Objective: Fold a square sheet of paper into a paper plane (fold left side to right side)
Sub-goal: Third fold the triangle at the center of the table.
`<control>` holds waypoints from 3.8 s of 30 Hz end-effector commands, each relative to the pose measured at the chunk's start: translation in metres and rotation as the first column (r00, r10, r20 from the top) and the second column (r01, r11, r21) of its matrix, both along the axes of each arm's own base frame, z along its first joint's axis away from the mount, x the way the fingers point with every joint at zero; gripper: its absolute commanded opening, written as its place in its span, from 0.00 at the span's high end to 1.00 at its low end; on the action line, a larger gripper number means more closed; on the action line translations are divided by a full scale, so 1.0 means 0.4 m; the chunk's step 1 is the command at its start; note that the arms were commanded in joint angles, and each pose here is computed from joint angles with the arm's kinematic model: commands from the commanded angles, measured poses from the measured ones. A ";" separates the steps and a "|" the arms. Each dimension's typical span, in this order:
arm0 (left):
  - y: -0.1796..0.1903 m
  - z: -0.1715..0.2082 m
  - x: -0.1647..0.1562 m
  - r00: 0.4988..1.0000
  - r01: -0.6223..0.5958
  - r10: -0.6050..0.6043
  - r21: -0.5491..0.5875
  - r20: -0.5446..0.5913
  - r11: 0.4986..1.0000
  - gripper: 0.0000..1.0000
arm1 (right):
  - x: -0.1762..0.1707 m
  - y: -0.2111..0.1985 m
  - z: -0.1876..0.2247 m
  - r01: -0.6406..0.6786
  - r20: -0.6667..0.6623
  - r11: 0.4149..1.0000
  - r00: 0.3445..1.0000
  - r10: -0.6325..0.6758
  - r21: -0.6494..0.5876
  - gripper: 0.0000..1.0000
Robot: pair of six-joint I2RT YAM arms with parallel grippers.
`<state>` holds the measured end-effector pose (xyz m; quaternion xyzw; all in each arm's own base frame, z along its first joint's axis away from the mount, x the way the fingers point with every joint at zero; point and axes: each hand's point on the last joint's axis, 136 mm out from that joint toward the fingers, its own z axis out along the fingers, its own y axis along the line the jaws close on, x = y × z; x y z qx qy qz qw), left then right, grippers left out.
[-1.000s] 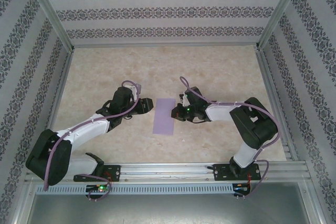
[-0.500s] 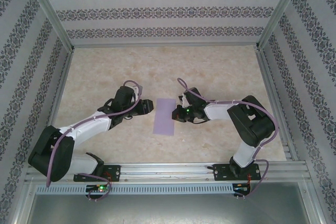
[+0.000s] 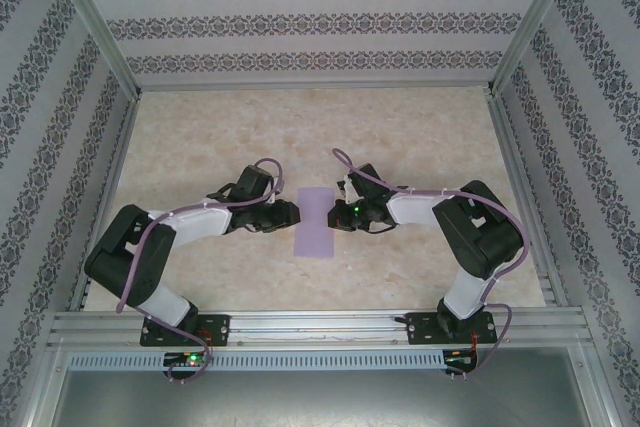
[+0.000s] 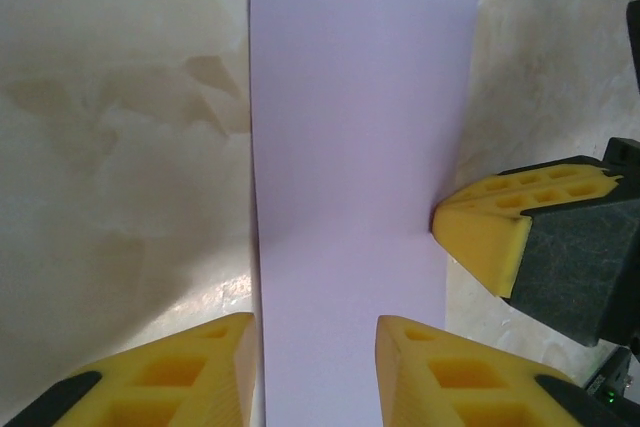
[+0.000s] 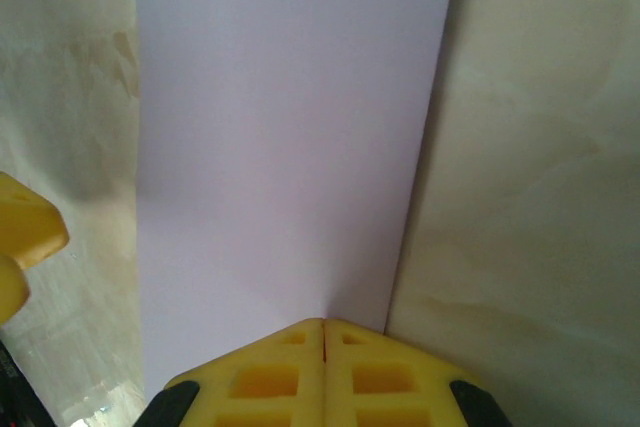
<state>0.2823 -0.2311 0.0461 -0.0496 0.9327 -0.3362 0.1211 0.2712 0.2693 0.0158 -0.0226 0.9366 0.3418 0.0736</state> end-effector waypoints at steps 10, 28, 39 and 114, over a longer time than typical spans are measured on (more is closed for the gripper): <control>-0.027 -0.050 -0.031 0.992 0.039 -0.035 0.027 -0.119 0.999 0.68 | -0.003 -0.025 -0.037 0.002 -0.021 0.998 1.000 -0.004 -0.067 1.00; -0.047 -0.040 -0.026 0.994 0.015 -0.020 -0.041 -0.106 0.999 0.70 | -0.008 -0.029 -0.043 0.003 -0.026 0.997 1.000 -0.005 -0.072 1.00; -0.008 -0.065 -0.047 0.990 -0.023 0.027 0.032 -0.137 0.999 0.67 | -0.005 -0.030 -0.035 0.006 -0.015 0.997 1.000 -0.007 -0.071 1.00; -0.067 -0.045 -0.032 0.986 -0.110 0.088 -0.152 -0.144 0.982 0.75 | 0.013 -0.004 0.011 0.002 0.024 1.000 1.000 -0.002 0.017 1.00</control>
